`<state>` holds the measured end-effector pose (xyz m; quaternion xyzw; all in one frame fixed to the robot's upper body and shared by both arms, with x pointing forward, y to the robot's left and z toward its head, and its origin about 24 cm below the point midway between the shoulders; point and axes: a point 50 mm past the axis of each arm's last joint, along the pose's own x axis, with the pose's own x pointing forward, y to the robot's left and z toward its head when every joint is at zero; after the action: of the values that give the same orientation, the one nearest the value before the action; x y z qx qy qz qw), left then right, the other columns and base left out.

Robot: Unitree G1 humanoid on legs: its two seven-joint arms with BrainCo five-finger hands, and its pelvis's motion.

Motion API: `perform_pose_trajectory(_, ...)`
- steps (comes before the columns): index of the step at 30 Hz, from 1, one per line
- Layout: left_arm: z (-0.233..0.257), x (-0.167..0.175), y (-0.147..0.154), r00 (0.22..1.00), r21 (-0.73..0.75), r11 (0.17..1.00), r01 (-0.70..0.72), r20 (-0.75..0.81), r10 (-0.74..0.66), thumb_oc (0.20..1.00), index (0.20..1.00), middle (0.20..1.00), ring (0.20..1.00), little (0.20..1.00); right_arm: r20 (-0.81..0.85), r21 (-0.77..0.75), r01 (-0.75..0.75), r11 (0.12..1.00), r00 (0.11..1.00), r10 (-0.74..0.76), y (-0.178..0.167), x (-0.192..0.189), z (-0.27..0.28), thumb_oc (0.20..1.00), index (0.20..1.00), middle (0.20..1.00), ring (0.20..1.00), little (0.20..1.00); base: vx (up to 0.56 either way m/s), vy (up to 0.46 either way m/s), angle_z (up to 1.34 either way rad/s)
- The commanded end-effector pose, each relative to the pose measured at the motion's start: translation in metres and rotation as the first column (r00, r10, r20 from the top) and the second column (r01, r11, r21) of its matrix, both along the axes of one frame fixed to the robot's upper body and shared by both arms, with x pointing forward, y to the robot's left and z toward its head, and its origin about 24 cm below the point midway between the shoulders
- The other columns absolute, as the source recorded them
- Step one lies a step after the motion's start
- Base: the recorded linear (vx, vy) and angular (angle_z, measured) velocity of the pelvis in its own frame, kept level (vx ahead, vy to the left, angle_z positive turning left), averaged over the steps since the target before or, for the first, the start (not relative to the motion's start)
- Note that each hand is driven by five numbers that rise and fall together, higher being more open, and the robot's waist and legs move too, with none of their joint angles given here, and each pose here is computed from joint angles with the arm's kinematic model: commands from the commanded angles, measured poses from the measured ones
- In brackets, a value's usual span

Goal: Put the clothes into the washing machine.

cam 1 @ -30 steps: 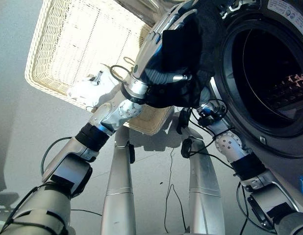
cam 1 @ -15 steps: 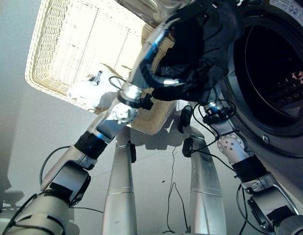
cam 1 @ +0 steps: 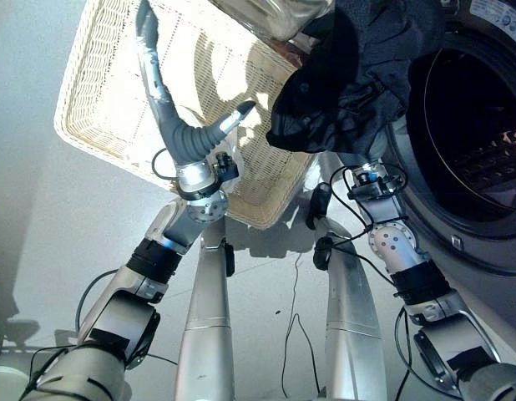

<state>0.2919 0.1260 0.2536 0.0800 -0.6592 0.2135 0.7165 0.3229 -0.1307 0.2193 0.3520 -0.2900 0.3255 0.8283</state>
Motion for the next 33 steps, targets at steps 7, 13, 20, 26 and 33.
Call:
perform_pose_trajectory(7, -0.012, 0.041, 0.022, 0.950, 0.029, 0.976, -0.216, -0.225, 0.217, 1.000, 1.000, 1.000, 1.000, 1.000, -0.179, 0.069, -0.040, 0.997, 0.983, 0.051, -0.016, 0.021, -0.022, 0.200, 0.200, 0.200, 0.200, 0.200, -0.01, 0.033, 0.00)
perform_pose_trajectory(13, -0.026, 0.070, 0.054, 0.843, 0.029, 0.941, -0.337, -0.437, 0.315, 1.000, 1.000, 1.000, 1.000, 1.000, -0.429, 0.218, 0.119, 0.969, 0.903, -0.014, -0.060, 0.050, -0.061, 0.200, 0.200, 0.200, 0.200, 0.200, -0.01, 0.066, -0.03)
perform_pose_trajectory(20, -0.027, 0.080, 0.081, 0.794, -0.006, 0.929, -0.369, -0.522, 0.312, 1.000, 1.000, 1.000, 1.000, 1.000, -0.693, 0.325, 0.667, 0.670, 0.650, -0.311, -0.172, 0.057, -0.047, 0.200, 0.200, 0.200, 0.200, 0.200, 0.01, 0.014, -0.07)
perform_pose_trajectory(26, -0.030, 0.076, 0.082, 0.799, 0.012, 0.924, -0.383, -0.498, 0.338, 1.000, 1.000, 1.000, 1.000, 1.000, -0.611, 0.499, 0.834, 0.236, 0.532, -0.587, -0.225, 0.020, 0.028, 0.200, 0.200, 0.200, 0.200, 0.200, 0.00, -0.048, -0.02)
perform_pose_trajectory(33, -0.009, 0.079, 0.094, 0.785, 0.039, 0.918, -0.395, -0.504, 0.360, 1.000, 1.000, 1.000, 1.000, 1.000, -0.430, 0.169, 0.877, 0.449, 0.475, -0.767, -0.218, 0.029, 0.061, 1.000, 1.000, 1.000, 1.000, 1.000, -0.03, -0.015, -0.03)
